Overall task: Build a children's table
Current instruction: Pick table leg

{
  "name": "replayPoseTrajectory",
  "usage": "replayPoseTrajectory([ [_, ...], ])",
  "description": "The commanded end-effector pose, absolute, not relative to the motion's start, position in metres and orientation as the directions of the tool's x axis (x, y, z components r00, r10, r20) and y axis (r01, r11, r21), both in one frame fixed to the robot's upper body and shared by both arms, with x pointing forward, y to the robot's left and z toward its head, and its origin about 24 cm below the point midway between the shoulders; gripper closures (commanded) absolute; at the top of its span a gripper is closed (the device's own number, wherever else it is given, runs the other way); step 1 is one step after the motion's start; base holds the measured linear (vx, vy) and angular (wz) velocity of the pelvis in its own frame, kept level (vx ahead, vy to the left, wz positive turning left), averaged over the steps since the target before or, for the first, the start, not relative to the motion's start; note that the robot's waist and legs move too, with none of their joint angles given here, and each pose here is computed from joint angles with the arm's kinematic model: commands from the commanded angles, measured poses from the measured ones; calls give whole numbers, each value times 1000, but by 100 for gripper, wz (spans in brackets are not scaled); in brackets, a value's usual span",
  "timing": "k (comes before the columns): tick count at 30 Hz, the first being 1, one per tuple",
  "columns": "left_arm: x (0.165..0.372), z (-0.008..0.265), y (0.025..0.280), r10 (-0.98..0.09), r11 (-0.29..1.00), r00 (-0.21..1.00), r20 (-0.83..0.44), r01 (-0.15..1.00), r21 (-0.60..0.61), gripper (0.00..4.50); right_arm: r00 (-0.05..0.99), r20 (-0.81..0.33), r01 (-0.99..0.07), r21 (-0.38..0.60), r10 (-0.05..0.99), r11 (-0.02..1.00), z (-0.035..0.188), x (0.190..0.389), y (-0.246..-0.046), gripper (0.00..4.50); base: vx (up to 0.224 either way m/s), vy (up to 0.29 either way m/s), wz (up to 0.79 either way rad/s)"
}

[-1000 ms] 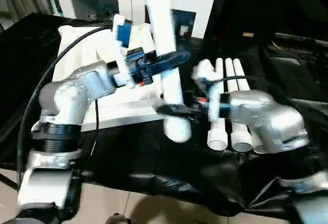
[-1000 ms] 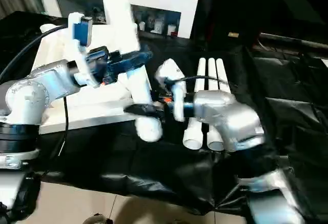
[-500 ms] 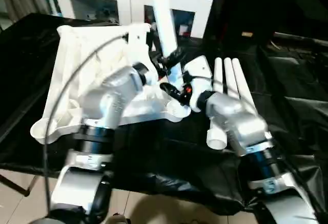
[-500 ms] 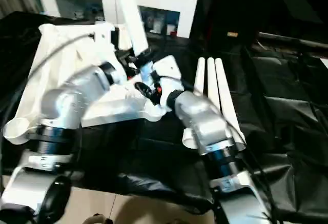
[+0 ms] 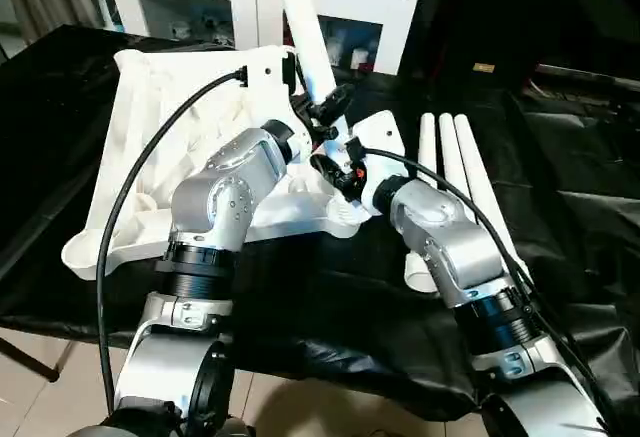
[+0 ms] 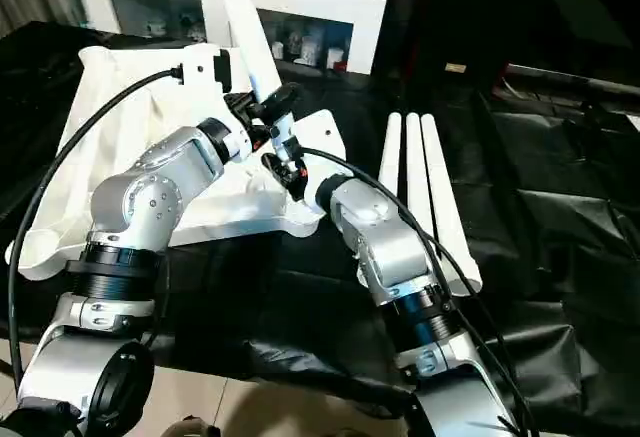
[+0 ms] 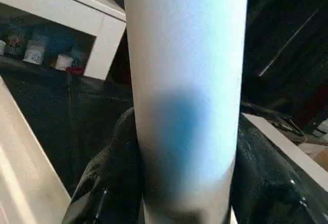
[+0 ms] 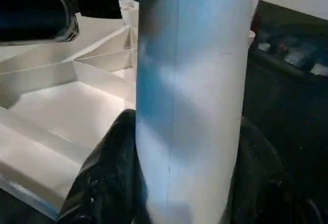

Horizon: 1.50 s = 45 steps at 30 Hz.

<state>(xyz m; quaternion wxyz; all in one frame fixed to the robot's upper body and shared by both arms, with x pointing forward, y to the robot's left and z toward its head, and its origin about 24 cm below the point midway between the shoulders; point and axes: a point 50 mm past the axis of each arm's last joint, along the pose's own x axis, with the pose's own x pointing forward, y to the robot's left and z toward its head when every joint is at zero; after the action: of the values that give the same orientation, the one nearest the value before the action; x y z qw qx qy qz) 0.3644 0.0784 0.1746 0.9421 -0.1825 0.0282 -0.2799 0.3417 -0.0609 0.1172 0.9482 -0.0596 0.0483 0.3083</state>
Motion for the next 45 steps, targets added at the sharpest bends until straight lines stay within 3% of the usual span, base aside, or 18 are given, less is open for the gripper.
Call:
replayPoseTrajectory([
  [1,367,174,89,-501,808,865,37,482,-339,260,804,-67,-595,-101,591,798,133,345,-64,197,0,0,0],
  [5,364,179,89,-552,778,832,59,539,-323,262,771,-66,-636,-41,633,771,136,344,-64,175,0,0,0],
  [6,359,184,87,-628,728,775,76,619,-293,263,733,-71,-679,-12,677,734,140,343,-66,162,0,0,0],
  [11,347,191,89,-804,559,590,69,791,-249,264,564,-186,-816,26,804,578,141,337,-85,146,0,0,0],
  [17,342,198,95,-855,465,508,105,841,-275,264,436,-268,-885,45,859,464,139,328,-101,146,0,0,0],
  [19,333,204,97,-904,359,406,136,891,-278,264,398,-277,-901,64,875,430,140,325,-104,146,0,0,0],
  [21,330,205,98,-915,332,378,139,903,-272,265,385,-276,-905,76,881,419,141,324,-105,146,0,0,0],
  [22,329,205,99,-922,318,362,137,910,-267,265,375,-274,-908,86,885,411,142,323,-105,173,0,0,0],
  [26,326,202,101,-934,293,335,127,918,-267,265,366,-271,-907,112,891,406,142,322,-106,185,0,0,0],
  [27,325,202,101,-935,287,330,128,919,-269,265,359,-269,-909,118,894,401,142,321,-105,214,0,0,0],
  [29,324,201,101,-937,278,322,133,921,-274,265,349,-269,-911,125,898,392,142,320,-105,226,0,0,0],
  [36,324,200,102,-939,278,321,127,921,-273,266,344,-263,-912,135,901,387,142,318,-103,262,0,0,0],
  [38,328,198,102,-926,323,364,102,902,-285,210,364,-259,-906,127,895,405,142,319,-102,262,0,0,0],
  [40,334,195,102,-905,374,417,79,871,-319,193,398,-253,-894,109,882,435,143,322,-102,263,0,0,0],
  [43,345,186,100,-824,541,566,20,797,-268,162,530,-216,-831,59,820,553,142,332,-97,263,0,0,0],
  [45,357,177,99,-685,717,727,-31,668,-198,149,583,-219,-803,-11,782,596,138,333,-89,263,0,0,0],
])
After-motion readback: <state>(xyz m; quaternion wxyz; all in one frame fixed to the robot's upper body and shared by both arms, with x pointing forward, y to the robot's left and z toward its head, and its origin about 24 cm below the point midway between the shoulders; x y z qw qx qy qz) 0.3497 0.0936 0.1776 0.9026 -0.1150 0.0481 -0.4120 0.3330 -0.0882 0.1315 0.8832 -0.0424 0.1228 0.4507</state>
